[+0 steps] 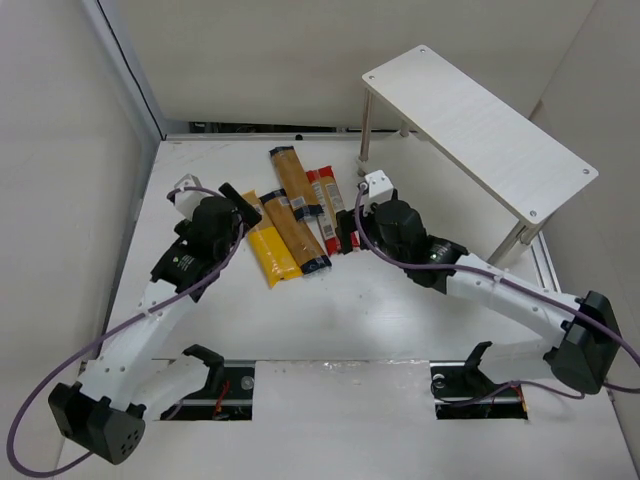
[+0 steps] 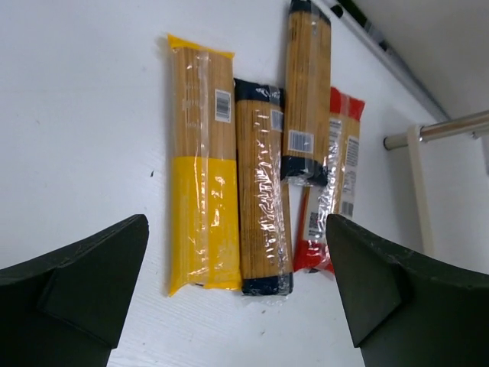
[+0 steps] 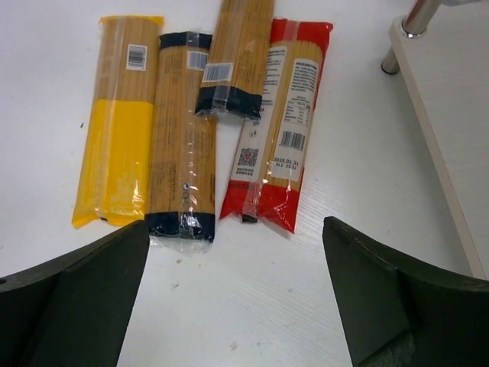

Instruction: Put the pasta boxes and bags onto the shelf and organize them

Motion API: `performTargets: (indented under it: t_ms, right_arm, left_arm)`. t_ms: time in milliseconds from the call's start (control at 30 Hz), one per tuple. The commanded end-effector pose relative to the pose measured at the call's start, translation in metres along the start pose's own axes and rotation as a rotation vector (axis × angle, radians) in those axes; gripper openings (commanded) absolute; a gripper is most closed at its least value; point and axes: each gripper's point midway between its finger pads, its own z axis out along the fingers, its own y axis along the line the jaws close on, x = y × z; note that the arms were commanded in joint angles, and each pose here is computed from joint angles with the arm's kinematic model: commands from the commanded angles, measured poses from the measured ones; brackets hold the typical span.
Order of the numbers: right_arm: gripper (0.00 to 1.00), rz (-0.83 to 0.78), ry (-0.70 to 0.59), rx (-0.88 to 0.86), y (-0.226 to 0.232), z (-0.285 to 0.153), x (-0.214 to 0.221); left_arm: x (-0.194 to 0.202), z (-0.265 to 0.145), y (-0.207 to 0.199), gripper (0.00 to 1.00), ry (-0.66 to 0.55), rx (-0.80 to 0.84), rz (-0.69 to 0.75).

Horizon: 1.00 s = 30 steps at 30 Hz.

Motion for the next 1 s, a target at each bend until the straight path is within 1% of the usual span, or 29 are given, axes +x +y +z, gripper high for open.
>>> performTargets:
  t_ms: [0,33,67,133,167,200,267,333,367,400,433,467,500,667,800,967]
  right_arm:
    - [0.99,-0.013,-0.07,-0.04,0.011,0.009,-0.019]
    - [0.99,-0.076,-0.043,-0.051,0.012,0.023,-0.014]
    - [0.99,-0.099,-0.029,-0.055,0.015,0.032,-0.012]
    - [0.99,-0.112,0.003,0.017,0.008,0.048,-0.009]
    - [0.99,-0.115,0.014,0.059,0.003,0.065,-0.009]
    - [0.99,-0.131,0.02,0.102,-0.002,0.072,-0.008]
    - [0.99,-0.124,0.052,0.117,-0.013,0.099,-0.002]
    - [0.99,-0.056,0.118,0.101,-0.031,0.118,0.01]
    - [0.99,-0.036,0.165,0.092,-0.036,0.132,0.027]
    - [0.99,-0.008,0.176,0.08,-0.04,0.138,0.027]
    - [0.99,0.008,0.209,0.068,-0.045,0.142,0.038]
    - [0.99,0.028,0.22,0.039,-0.05,0.147,0.04]
    - [0.99,0.036,0.245,-0.005,-0.046,0.153,0.049]
    - [0.99,-0.003,0.307,0.017,-0.053,0.173,0.062]
    - [0.99,-0.024,0.341,0.021,-0.049,0.192,0.072]
    - [0.99,-0.028,0.423,-0.032,-0.039,0.217,0.1]
  left_arm:
    - [0.006,0.0,-0.003,1.0,0.018,0.031,0.019]
    - [0.001,-0.002,-0.01,1.0,-0.004,0.078,0.014]
    - [0.007,0.001,-0.006,1.0,-0.007,0.08,0.024]
    - [0.008,0.001,-0.003,1.0,-0.016,0.09,0.017]
    - [0.006,-0.001,-0.004,1.0,-0.022,0.098,0.012]
    - [0.011,0.0,-0.003,1.0,-0.007,0.101,0.017]
    - [0.013,0.0,-0.001,1.0,-0.001,0.095,0.021]
    - [0.024,0.002,-0.001,1.0,0.031,0.112,0.015]
    - [0.022,0.002,-0.008,1.0,0.027,0.141,0.02]
    - [0.03,0.005,-0.005,1.0,0.051,0.133,0.031]
    - [0.036,0.008,-0.005,1.0,0.07,0.13,0.039]
    - [0.036,0.008,-0.005,1.0,0.07,0.13,0.039]
    - [0.042,0.012,-0.001,1.0,0.084,0.114,0.049]
    - [0.056,0.023,0.007,1.0,0.105,0.09,0.065]
    - [0.064,0.028,0.009,1.0,0.124,0.082,0.074]
    - [0.066,0.029,0.014,1.0,0.123,0.07,0.089]
